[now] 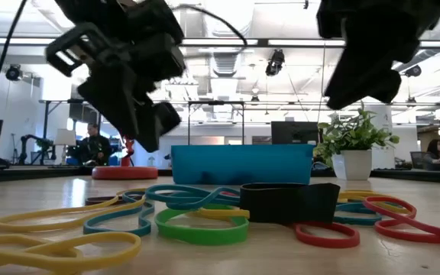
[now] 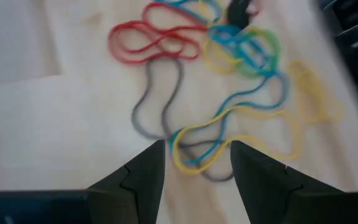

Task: Pick and place rubber bands into bin
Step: Put the yellow rubber band into the blue bin

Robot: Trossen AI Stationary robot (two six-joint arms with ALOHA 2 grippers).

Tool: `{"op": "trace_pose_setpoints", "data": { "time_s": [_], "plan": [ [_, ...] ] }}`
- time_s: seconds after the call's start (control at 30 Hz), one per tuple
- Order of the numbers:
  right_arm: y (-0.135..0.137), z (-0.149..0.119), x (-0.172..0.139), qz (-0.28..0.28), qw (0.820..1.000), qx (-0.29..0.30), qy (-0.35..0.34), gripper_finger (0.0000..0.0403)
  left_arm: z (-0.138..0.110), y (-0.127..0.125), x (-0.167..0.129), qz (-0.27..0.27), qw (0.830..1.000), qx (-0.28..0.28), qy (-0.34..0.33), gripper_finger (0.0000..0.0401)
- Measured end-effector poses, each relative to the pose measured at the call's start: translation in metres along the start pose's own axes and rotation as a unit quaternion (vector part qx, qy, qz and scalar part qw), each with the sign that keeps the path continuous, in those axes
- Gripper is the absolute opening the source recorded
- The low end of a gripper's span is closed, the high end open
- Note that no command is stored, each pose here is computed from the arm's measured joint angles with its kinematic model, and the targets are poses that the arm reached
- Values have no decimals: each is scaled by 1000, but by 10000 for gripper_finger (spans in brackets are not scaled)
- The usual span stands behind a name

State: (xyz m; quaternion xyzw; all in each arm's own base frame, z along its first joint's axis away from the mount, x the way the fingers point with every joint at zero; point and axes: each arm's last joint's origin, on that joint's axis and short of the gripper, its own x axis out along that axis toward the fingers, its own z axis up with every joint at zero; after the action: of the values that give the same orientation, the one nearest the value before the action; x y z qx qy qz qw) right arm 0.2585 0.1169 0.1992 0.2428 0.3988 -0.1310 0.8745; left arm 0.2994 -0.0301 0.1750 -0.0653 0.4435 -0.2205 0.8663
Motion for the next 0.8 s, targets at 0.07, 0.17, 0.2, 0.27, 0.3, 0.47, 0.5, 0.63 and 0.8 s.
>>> {"op": "trace_pose_setpoints", "data": {
  "time_s": [0.07,0.17,0.2,0.27,0.3,0.47,0.5,0.63,0.8],
  "plan": [
    [3,-5,-2,-4,1000,-26,1,99,2,-8,-1,56,998,17,-2,167],
    [4,-11,-4,-6,999,-48,8,92,5,-18,-3,117,993,30,-14,167],
    [4,-13,-4,-9,998,-53,12,90,6,-20,-3,129,991,28,-19,167],
    [5,-16,-5,-11,998,-66,16,87,5,-23,0,137,990,17,-12,167],
    [5,-18,-6,-13,997,-70,17,85,4,-24,2,139,990,11,-7,167],
    [3,-28,-7,-40,995,-94,6,77,-2,-27,15,136,990,-22,10,167],
    [2,-30,-7,-44,994,-97,6,76,-3,-28,17,136,990,-26,12,166],
    [-2,-36,-5,-50,994,-98,11,72,-6,-28,24,136,990,-30,24,166],
    [-5,-39,-4,-55,994,-94,15,76,-7,-27,28,136,990,-30,31,166]
  ]
}}
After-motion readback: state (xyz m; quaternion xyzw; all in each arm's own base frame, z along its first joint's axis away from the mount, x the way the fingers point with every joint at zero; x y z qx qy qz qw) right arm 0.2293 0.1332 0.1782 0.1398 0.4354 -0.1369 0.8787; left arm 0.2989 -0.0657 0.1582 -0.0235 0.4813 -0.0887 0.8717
